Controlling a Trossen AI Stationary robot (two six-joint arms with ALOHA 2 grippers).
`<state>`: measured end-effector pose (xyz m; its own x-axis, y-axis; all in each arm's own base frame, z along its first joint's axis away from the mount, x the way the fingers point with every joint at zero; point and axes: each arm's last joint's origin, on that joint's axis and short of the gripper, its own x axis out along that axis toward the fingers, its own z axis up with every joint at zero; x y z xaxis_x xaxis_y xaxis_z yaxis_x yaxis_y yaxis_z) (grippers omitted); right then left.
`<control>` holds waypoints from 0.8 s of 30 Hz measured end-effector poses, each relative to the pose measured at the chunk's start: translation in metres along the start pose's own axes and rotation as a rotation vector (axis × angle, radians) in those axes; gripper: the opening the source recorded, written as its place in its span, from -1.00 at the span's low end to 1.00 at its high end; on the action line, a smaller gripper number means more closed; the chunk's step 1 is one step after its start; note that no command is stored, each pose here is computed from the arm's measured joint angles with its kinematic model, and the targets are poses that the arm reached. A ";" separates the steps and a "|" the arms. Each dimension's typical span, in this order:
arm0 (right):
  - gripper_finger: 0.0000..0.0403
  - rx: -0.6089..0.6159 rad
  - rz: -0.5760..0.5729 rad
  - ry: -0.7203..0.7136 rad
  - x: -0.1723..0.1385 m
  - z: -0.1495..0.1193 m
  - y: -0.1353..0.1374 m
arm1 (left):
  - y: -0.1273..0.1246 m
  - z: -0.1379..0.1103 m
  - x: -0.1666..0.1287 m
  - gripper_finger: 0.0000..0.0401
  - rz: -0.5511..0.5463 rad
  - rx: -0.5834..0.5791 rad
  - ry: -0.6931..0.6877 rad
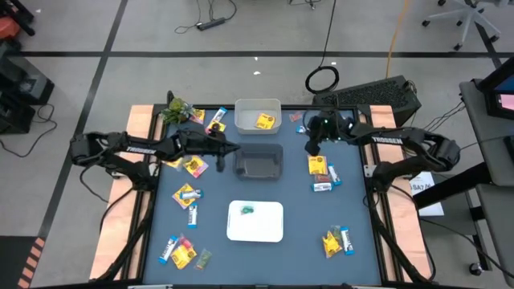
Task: Sort candy
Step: Put the white chocolate bar into the gray bin
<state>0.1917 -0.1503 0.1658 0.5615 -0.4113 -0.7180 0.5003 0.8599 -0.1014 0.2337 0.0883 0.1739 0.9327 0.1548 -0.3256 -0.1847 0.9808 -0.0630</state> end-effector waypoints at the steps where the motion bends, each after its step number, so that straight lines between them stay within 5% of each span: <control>1: -0.85 0.006 -0.005 0.026 0.000 -0.003 -0.003 | 0.001 -0.002 -0.001 -0.96 0.005 -0.003 0.004; 14: 0.05 0.045 -0.065 0.178 0.026 -0.023 -0.038 | 0.007 -0.005 -0.003 -0.96 0.028 -0.005 0.002; 19: 0.13 0.029 -0.050 0.222 0.037 -0.022 -0.044 | 0.008 -0.004 -0.003 -0.96 0.036 0.001 -0.015; 24: -0.05 0.044 -0.038 0.255 0.039 -0.020 -0.045 | 0.011 -0.004 -0.004 -0.96 0.046 -0.004 -0.015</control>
<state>0.1778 -0.1987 0.1282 0.3598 -0.3490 -0.8653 0.5497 0.8287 -0.1056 0.2269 0.0978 0.1711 0.9277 0.2018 -0.3141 -0.2290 0.9721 -0.0517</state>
